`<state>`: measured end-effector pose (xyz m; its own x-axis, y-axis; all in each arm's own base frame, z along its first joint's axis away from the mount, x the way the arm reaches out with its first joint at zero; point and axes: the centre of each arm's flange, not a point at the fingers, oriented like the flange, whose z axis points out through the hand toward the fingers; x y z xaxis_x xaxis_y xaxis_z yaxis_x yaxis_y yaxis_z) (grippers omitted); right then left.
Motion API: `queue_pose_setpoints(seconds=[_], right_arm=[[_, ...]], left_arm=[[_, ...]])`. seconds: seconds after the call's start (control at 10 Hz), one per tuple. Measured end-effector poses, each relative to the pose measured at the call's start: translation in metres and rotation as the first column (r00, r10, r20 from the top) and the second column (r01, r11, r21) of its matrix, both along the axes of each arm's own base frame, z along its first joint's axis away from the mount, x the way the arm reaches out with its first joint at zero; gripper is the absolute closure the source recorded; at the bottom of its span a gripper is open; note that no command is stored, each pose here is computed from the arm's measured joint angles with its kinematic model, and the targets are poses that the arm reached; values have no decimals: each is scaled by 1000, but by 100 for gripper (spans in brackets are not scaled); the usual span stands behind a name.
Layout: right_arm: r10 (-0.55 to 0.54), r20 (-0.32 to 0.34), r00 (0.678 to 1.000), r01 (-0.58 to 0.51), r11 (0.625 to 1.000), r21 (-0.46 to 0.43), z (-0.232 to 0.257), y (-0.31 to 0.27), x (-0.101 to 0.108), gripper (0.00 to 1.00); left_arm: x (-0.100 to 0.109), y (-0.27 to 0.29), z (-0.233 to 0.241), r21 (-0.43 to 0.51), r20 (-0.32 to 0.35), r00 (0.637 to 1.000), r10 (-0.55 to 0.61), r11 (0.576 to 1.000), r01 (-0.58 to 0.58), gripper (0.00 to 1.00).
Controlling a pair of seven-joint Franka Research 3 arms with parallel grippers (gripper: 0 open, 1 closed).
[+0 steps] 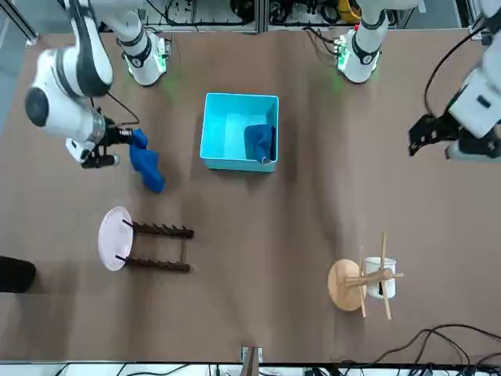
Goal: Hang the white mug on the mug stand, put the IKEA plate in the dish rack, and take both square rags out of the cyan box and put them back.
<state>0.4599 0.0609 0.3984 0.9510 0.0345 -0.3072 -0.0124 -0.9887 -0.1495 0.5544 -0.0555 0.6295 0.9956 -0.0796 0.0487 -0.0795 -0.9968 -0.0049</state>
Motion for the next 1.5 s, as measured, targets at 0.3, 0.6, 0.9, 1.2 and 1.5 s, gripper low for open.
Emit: queue_pose_setpoints(seconds=[0.3, 0.6, 0.9, 1.2, 1.5], right_arm=[[-88, 0, 996, 88, 994, -68, 49, 97, -17, 98], [-153, -12, 988, 151, 983, -105, 57, 184, -55, 98], [-180, 0, 984, 178, 977, -116, 74, 228, -87, 98], [-198, 26, 980, 200, 973, -117, 95, 268, -115, 98], [-206, 55, 977, 211, 973, -96, 96, 292, -130, 98]], left_arm=[[-7, 20, 0, 3, -31, 999, -13, 1000, 13, 4], [-2, 32, -10, 4, -49, 999, -13, 1000, 13, 4], [11, 23, -10, 4, -41, 999, -7, 1000, 7, 6], [15, 21, -14, 4, -46, 999, -5, 1000, 5, 2], [15, 19, -11, 3, -41, 999, 32, 999, -32, 2]])
